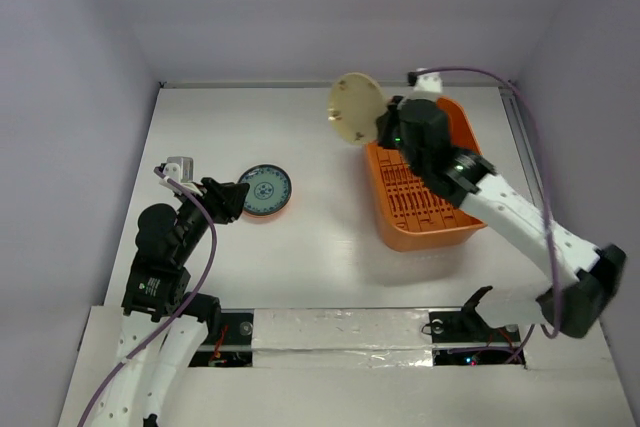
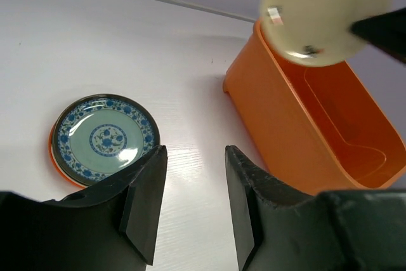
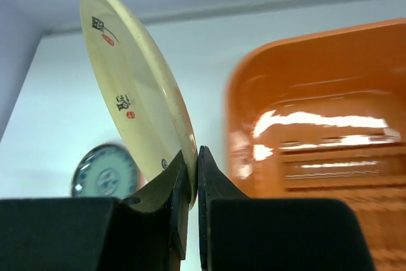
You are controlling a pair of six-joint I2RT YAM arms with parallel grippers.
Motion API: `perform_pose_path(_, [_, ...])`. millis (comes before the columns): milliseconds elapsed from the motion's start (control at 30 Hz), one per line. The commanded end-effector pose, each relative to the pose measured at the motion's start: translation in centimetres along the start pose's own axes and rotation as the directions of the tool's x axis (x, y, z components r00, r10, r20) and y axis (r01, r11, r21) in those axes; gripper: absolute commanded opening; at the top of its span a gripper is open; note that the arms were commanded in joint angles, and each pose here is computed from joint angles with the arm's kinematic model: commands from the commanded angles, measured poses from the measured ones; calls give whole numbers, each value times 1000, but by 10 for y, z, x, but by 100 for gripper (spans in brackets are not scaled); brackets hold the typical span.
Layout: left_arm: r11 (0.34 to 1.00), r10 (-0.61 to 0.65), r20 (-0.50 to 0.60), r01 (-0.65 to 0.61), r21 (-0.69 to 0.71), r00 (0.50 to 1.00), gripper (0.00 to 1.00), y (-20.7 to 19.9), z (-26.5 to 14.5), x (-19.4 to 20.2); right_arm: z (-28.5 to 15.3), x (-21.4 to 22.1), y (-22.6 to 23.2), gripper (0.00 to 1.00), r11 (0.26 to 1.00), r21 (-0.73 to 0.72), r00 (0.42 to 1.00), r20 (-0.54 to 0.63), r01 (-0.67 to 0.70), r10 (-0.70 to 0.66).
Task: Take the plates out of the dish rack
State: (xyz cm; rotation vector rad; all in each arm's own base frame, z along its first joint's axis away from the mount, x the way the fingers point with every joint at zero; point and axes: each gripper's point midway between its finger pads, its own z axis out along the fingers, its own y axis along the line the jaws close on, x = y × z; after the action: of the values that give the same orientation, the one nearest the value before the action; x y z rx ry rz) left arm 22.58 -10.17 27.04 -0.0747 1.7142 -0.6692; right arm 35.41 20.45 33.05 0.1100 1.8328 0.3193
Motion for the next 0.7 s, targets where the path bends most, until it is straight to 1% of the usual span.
perform_pose_path(0, [1000, 7, 33, -7, 22, 999, 39, -5, 3, -8, 25, 46, 95, 0, 960, -259, 989, -125, -105, 74])
perform_pose_path(33, [1000, 6, 31, -7, 23, 1000, 39, -5, 3, -8, 39, 76, 111, 0, 961, -261, 983, -178, -87, 40])
perform_pose_path(67, [1000, 8, 32, -9, 23, 999, 40, -5, 3, -8, 34, 80, 142, 0, 942, -318, 981, -191, -106, 46])
perform_pose_path(133, [1000, 6, 37, -6, 14, 999, 41, -3, 3, -9, 36, 105, 174, 0, 916, -380, 969, -244, -127, 33])
perform_pose_path(167, [1000, 6, 36, -7, 15, 999, 42, -3, 3, -9, 43, 126, 194, 0, 908, -396, 961, -276, -138, 26])
perform_pose_path(233, [1000, 6, 36, -6, 13, 999, 43, -3, 3, -9, 49, 151, 207, 0, 899, -410, 945, -327, -157, 16])
perform_pose_path(267, [1000, 6, 36, -6, 13, 999, 44, -3, 3, -9, 53, 159, 213, 0, 892, -412, 937, -349, -185, 33])
perform_pose_path(300, [1000, 6, 37, -6, 14, 999, 44, -3, 3, -9, 58, 179, 215, 0, 889, -414, 923, -385, -194, 22])
perform_pose_path(367, [1000, 6, 35, -7, 17, 999, 45, -4, 3, -9, 63, 191, 217, 0, 887, -407, 915, -402, -217, 40])
perform_pose_path(400, [1000, 5, 33, -6, 15, 999, 45, -3, 3, -8, 65, 203, 213, 0, 892, -395, 907, -420, -217, 35])
perform_pose_path(533, [1000, 6, 38, -7, 18, 999, 45, -4, 2, -9, 66, 225, 205, 0, 900, -370, 889, -455, -229, 39])
perform_pose_path(567, [1000, 6, 36, -7, 17, 999, 45, -3, 3, -9, 67, 221, 209, 0, 891, -381, 894, -444, -246, 57])
perform_pose_path(667, [1000, 5, 31, -6, 15, 999, 45, -3, 4, -8, 69, 231, 208, 2, 893, -369, 885, -461, -257, 65])
